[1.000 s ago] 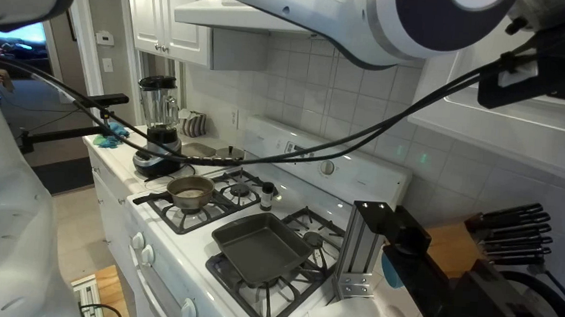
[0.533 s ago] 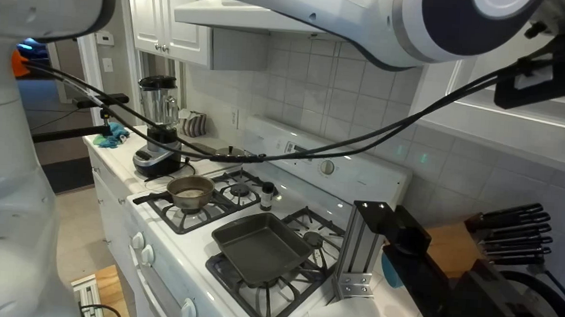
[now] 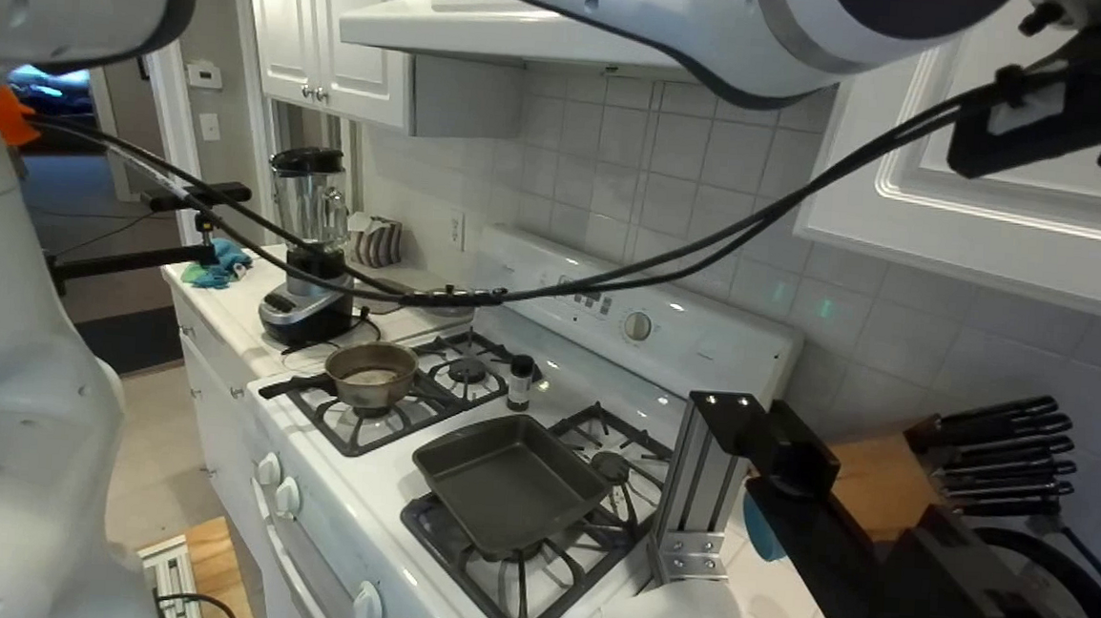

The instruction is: Close the top cabinet door

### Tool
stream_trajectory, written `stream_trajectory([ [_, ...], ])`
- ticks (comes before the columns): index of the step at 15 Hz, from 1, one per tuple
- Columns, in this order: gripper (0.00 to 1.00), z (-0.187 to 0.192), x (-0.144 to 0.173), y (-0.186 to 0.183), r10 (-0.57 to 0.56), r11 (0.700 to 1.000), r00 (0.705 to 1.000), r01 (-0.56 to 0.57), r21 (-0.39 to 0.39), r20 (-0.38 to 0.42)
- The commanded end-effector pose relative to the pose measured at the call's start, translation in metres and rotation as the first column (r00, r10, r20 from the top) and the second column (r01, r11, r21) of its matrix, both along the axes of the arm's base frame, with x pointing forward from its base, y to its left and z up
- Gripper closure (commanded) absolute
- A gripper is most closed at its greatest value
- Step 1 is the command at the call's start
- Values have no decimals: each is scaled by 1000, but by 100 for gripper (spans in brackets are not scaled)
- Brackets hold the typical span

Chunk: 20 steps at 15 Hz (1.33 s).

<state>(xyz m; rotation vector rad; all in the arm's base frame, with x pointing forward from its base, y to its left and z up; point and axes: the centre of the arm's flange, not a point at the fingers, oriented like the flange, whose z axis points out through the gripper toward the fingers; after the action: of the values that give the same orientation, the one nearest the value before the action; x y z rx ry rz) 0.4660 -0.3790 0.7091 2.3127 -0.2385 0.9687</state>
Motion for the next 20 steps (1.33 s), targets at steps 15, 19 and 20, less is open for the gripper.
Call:
stream_trajectory([
  [15,55,-35,-111,248,192,880,930,-22,474,-314],
  [19,26,-80,-128,303,272,856,898,-62,513,-346],
  [20,20,-91,-131,312,292,851,889,-73,520,-354],
])
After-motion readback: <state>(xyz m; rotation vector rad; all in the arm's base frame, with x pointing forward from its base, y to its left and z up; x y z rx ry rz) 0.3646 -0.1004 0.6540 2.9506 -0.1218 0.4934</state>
